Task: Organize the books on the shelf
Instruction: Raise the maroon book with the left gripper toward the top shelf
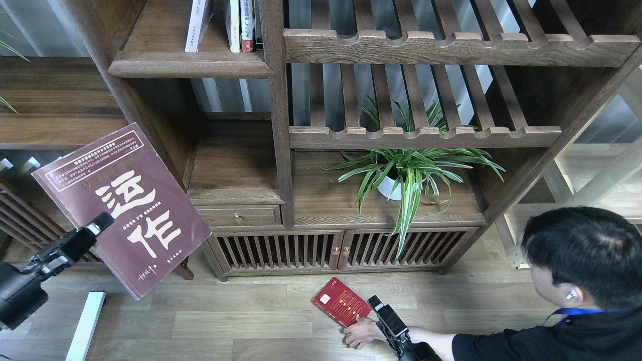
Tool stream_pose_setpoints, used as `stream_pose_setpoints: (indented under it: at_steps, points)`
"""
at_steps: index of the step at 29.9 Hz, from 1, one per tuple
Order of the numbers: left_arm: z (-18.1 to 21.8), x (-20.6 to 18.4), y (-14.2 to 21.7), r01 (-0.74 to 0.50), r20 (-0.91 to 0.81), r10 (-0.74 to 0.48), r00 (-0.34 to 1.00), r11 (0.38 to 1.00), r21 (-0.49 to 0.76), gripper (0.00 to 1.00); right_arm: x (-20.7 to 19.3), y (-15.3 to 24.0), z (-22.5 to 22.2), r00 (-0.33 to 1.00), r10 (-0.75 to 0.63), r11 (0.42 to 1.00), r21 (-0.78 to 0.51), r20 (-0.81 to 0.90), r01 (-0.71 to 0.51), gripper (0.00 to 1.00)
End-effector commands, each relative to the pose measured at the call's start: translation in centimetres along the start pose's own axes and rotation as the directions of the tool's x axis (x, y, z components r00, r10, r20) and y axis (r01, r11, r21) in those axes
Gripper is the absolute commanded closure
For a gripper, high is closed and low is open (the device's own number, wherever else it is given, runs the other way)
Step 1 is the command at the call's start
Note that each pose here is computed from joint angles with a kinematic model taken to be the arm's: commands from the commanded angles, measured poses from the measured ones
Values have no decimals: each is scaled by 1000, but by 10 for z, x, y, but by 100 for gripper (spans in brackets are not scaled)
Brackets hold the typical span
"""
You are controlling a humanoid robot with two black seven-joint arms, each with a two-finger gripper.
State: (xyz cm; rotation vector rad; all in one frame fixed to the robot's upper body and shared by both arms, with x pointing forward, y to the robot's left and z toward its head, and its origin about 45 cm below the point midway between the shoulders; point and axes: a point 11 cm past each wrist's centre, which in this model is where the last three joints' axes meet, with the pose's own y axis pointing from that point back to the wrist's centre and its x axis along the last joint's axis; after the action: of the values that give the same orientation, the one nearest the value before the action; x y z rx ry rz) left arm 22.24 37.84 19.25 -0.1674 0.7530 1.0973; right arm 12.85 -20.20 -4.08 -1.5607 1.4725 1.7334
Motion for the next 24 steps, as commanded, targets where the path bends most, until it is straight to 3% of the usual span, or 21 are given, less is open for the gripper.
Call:
stream_pose_setpoints:
  at_steps: [1,13,24]
  points:
    - [21,-7,-7,26,47,-27,999,1000,14,99,-1,-3,-2,1000,-3,1000,0,-5,3,1]
    - [96,-44,-34,155,193,-147,970,987,-30,99,-3,-8,-7,1000,-7,1000,4,-18,7,1]
    - [145,-67,-33,237,224,-205,953,963,-127,100,-7,-13,-11,999,-16,1000,5,-28,17,1]
